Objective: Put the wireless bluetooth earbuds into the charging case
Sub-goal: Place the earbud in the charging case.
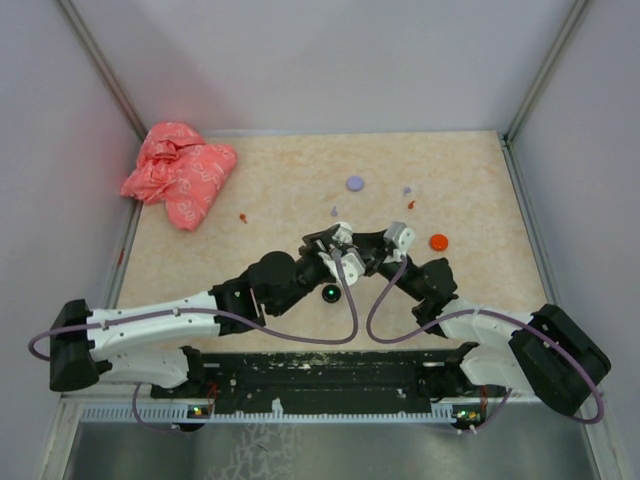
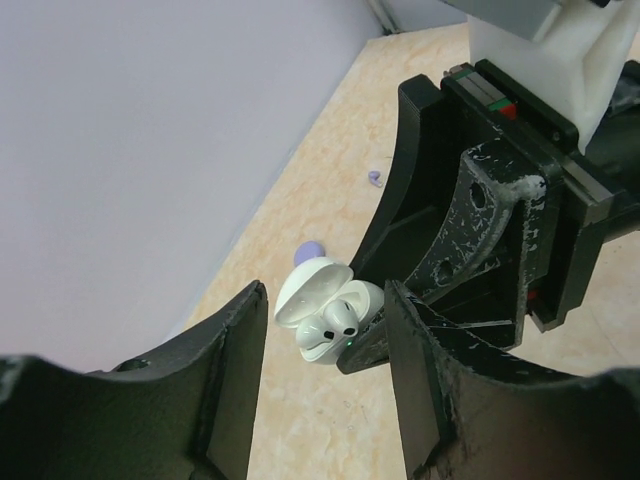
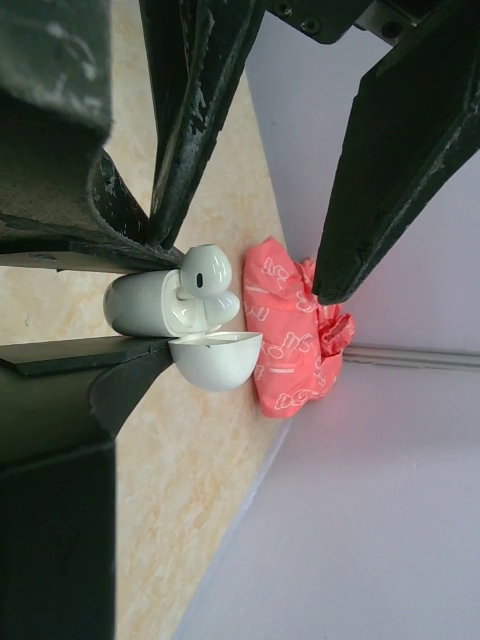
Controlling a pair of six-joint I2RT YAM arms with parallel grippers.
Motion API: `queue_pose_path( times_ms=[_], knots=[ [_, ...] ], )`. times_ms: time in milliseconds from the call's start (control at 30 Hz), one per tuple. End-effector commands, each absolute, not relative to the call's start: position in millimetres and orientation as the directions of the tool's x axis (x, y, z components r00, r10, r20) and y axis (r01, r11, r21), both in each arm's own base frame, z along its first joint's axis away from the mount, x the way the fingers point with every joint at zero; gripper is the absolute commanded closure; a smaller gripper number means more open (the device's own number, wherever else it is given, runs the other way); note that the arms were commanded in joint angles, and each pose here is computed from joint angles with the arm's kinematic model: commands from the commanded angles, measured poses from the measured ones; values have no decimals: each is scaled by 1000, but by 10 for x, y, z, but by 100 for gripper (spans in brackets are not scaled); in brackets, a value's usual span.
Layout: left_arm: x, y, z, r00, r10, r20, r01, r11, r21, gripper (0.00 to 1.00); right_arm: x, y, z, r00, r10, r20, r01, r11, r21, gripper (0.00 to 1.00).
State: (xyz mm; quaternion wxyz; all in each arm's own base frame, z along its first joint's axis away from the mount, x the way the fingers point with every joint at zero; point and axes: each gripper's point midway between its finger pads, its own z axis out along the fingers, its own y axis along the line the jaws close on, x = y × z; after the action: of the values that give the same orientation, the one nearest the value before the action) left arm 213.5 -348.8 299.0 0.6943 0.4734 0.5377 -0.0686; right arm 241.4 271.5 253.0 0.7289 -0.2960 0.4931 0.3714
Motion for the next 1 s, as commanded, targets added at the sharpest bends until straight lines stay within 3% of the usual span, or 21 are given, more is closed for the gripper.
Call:
queue_pose_path(
  times_ms=[0,233,633,800,967],
  knots=[
    [2017,-3546,3008,379,366,-850,684,508,523,43,2356,2678,3029,335,372,-866,-830,551,-85,100],
    [1953,-3472,3217,335,263,-905,742,518,425,40,2362,2684,2996,318,386,-866,-836,544,-65,100],
    [2090,-3037,3583,185,80,-979,802,564,198,14,2352,2743,2924,295,375,-879,-852,519,-65,100],
    [2191,-2998,3499,127,89,-988,811,564,156,4,2340,2767,2922,289,375,-881,-860,506,-67,100],
    [2319,-3031,3372,85,133,-987,801,581,147,3,2320,2791,2930,286,376,-881,-868,491,-72,100]
  ],
)
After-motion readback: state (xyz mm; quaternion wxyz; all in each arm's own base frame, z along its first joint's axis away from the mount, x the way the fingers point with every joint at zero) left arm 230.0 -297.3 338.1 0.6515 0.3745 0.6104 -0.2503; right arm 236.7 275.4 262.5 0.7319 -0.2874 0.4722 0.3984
